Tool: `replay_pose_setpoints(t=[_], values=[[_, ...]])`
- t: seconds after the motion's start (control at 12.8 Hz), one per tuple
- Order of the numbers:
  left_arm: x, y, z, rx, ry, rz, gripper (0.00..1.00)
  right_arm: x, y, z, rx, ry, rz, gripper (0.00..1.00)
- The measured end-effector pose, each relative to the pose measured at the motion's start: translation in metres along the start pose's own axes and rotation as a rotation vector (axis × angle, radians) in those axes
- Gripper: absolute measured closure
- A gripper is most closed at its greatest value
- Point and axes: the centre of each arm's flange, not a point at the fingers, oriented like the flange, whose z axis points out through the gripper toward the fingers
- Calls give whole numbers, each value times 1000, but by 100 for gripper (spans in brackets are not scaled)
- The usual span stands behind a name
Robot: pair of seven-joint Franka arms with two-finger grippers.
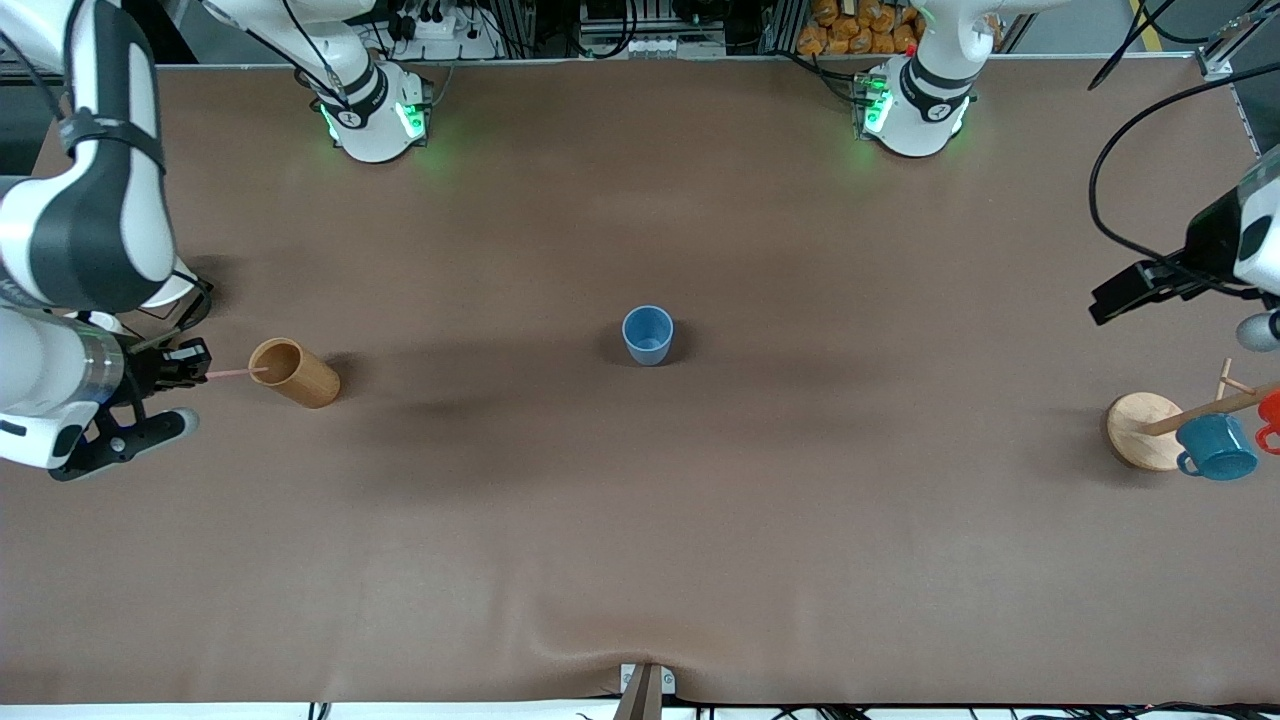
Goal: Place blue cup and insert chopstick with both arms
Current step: 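Lift the pink chopstick from the bamboo cup and carry it over the blue cup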
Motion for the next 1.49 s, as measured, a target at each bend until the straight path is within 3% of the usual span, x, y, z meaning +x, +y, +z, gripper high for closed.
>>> replay_pose_setpoints(t=[0.16, 0.39, 0.86, 1.25, 1.49], values=[[0, -18, -9, -1, 12, 8, 0, 8, -23, -13, -59, 2, -35, 91], [-2, -37, -13, 4, -3, 22, 0, 19, -51, -27, -75, 41, -78, 91], [-22, -71, -45, -27, 12, 92, 0, 38, -80, -40, 89, 219, -125, 91], [-34, -77, -30, -31, -25, 107, 0, 66, -164, -61, 76, 331, -231, 91], [-35, -65, -27, -32, -24, 129, 0, 76, -229, -66, 77, 346, -216, 91]])
